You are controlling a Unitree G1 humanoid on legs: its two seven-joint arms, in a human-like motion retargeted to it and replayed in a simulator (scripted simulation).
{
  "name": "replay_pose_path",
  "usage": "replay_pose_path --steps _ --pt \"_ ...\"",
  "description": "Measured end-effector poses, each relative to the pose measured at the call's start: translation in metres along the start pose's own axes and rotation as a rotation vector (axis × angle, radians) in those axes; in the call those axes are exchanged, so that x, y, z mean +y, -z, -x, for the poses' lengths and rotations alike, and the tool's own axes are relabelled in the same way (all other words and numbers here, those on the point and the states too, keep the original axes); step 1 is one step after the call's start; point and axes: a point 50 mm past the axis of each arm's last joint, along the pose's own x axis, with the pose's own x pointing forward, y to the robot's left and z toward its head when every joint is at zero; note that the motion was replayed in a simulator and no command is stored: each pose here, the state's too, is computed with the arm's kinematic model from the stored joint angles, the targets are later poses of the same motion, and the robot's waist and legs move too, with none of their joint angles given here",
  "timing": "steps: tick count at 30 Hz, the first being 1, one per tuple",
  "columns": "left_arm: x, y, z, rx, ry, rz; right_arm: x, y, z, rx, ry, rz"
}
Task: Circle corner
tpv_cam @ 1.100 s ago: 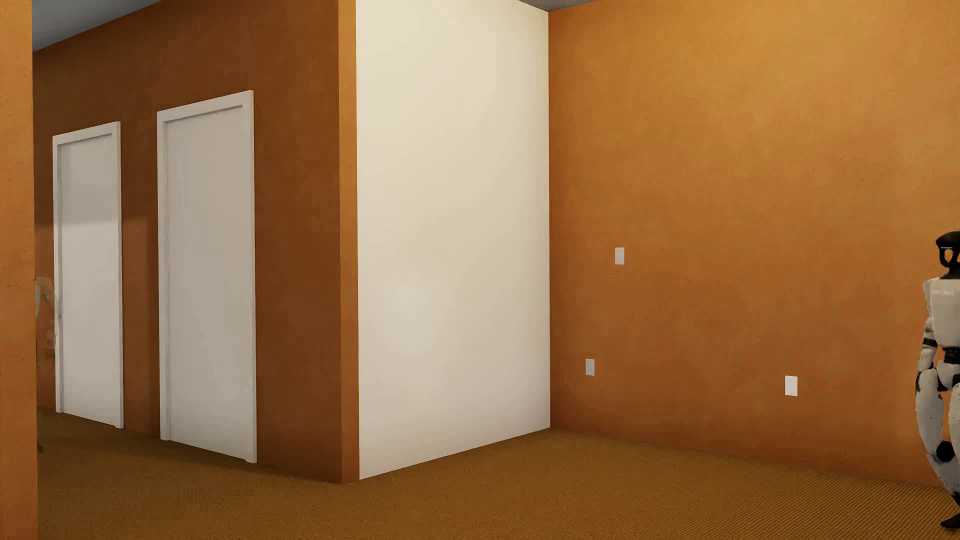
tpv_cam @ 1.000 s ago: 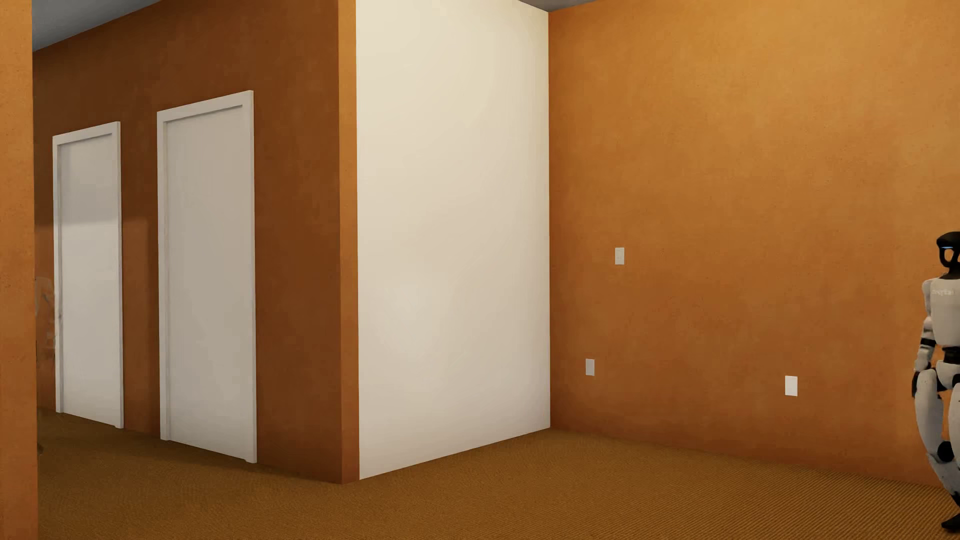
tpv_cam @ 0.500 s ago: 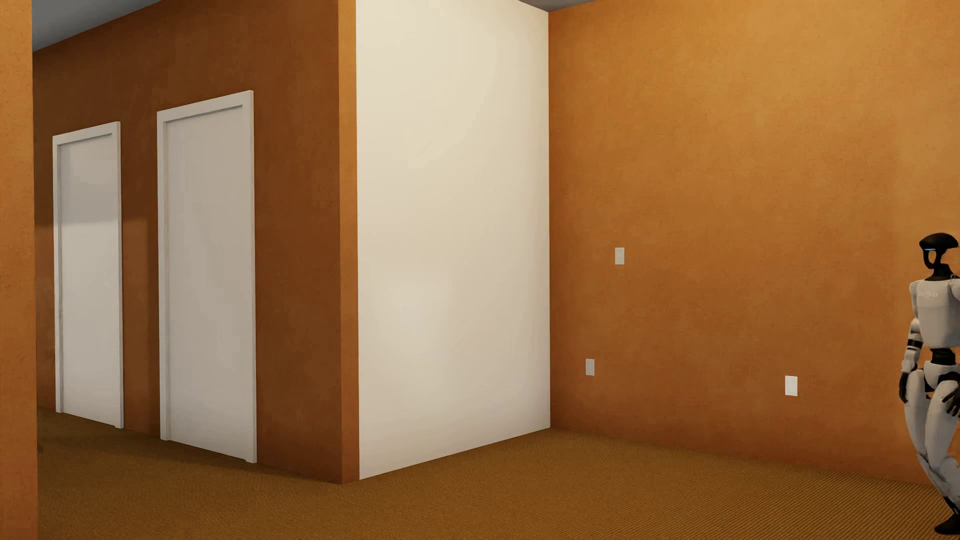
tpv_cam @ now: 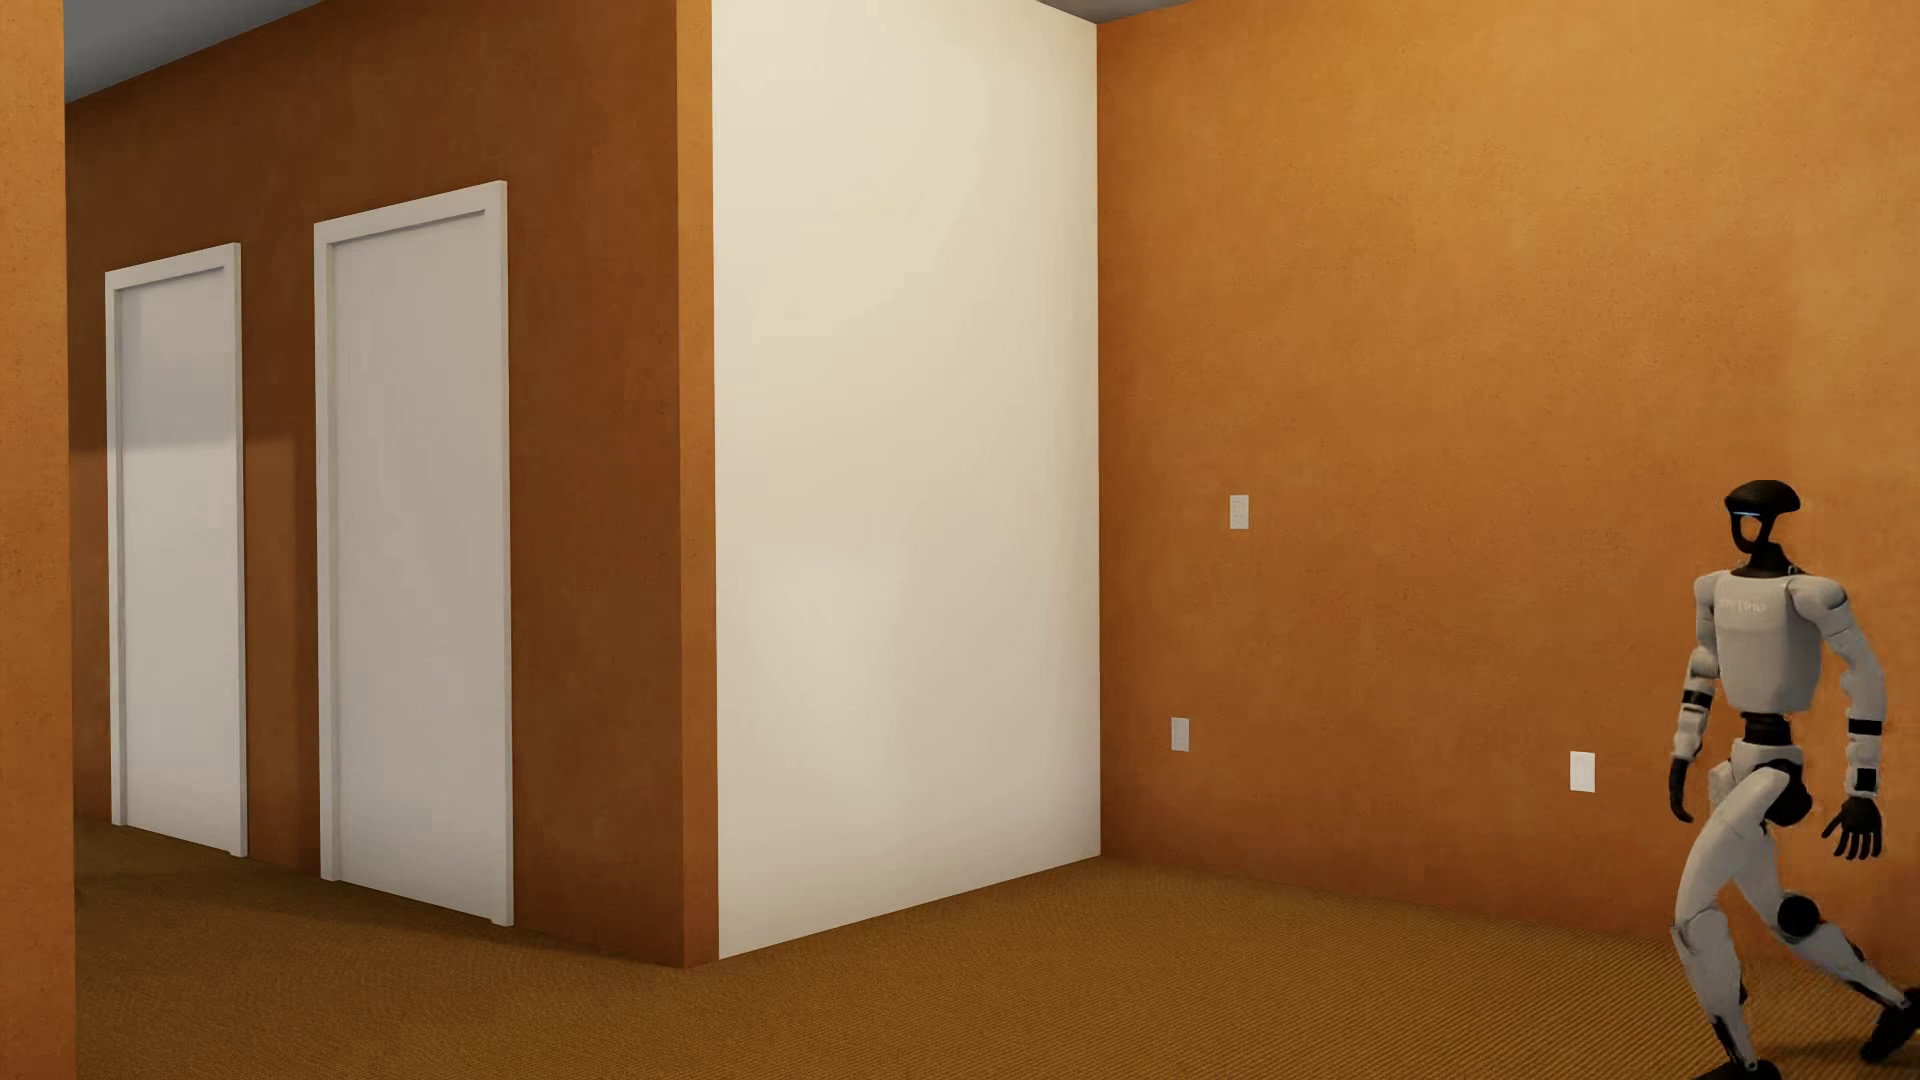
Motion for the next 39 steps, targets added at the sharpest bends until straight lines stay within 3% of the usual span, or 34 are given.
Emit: replay_pose_path --steps 4,7,12,17,22,28,33,39 --pt "0.005 -0.03 -0.003 -0.099 -0.014 0.007 0.019 0.025 0.008 0.068 -0.048 -0.003" --pt "0.015 -0.064 -0.001 -0.226 -0.04 0.019 0.024 0.04 0.016 0.097 -0.026 -0.1" --pt "0.055 -0.114 0.009 -0.396 -0.135 -0.025 0.039 0.058 0.026 0.15 -0.071 -0.078" --pt "0.036 -0.083 0.0 -0.282 -0.097 0.043 0.043 0.066 0.026 0.19 -0.096 -0.039" --pt "0.016 -0.055 -0.001 -0.201 -0.04 -0.003 -0.003 0.019 0.009 0.034 0.025 -0.052" --pt "0.007 -0.021 0.001 -0.097 -0.021 0.009 -0.075 -0.041 0.008 -0.17 0.211 -0.054" --pt "0.002 0.002 0.001 -0.001 -0.015 0.041 -0.027 -0.006 0.005 -0.058 0.116 -0.144" --pt "0.034 -0.07 0.002 -0.254 -0.085 -0.008 0.023 0.045 0.016 0.126 -0.026 -0.09"
